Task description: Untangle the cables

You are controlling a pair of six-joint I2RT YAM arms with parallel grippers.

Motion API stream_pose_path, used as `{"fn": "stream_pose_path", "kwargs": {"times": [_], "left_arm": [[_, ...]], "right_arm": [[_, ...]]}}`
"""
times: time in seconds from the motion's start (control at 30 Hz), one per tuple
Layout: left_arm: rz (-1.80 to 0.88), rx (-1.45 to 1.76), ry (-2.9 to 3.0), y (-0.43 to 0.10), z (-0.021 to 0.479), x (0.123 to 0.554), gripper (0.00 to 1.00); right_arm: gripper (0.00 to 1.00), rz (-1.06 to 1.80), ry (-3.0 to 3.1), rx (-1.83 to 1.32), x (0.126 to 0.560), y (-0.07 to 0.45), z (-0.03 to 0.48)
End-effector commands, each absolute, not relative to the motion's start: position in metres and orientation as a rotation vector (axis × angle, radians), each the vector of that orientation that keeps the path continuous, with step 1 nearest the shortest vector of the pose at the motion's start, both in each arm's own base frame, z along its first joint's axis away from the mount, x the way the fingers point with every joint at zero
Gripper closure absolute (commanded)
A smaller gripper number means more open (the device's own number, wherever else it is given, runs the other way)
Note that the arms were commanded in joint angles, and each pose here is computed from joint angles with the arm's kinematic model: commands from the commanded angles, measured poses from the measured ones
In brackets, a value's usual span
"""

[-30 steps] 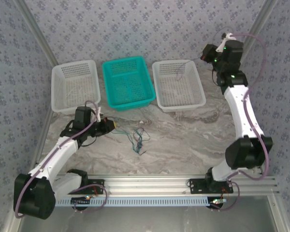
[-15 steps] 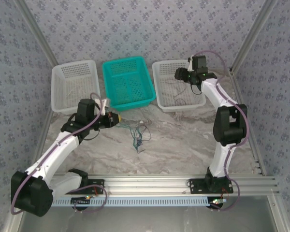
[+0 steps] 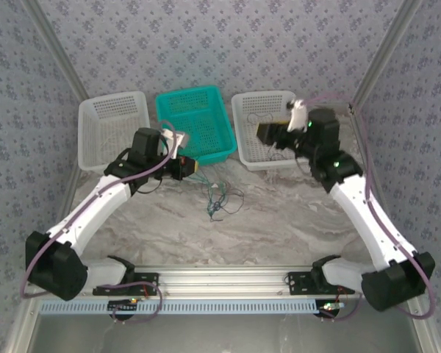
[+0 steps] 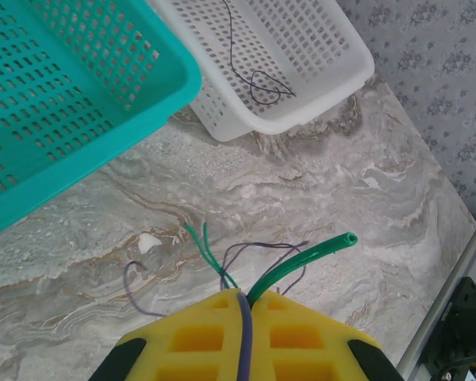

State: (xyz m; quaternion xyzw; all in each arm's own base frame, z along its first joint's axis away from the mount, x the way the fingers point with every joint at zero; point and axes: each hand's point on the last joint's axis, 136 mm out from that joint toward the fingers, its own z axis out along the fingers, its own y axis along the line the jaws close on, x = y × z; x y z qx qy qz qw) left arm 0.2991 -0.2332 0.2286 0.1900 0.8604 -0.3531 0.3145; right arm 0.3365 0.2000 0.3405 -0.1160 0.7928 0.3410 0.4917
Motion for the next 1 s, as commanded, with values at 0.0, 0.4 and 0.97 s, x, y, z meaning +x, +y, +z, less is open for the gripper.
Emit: {"fn": "stream_pose_path", "kwargs": {"times": [0.0,0.4,0.97], "left_arm": [[-0.978,0.589,2.219,-0.249,0.238,0.301,1.0],[-1.011,0.622,2.234,-0.277,0.23,0.29,1.0],[-0.827,0.493,2.339,-0.257,0.204,0.305,1.0]], "right_arm": [[0.42,1.005,1.991,-0.433,0.299,0.253,0.284],[0.57,1.049,1.941,-0.554,0.297,0.33,0.226],[1.0,0.895,2.003,-0.218,0.333,0.267,0.22]]}}
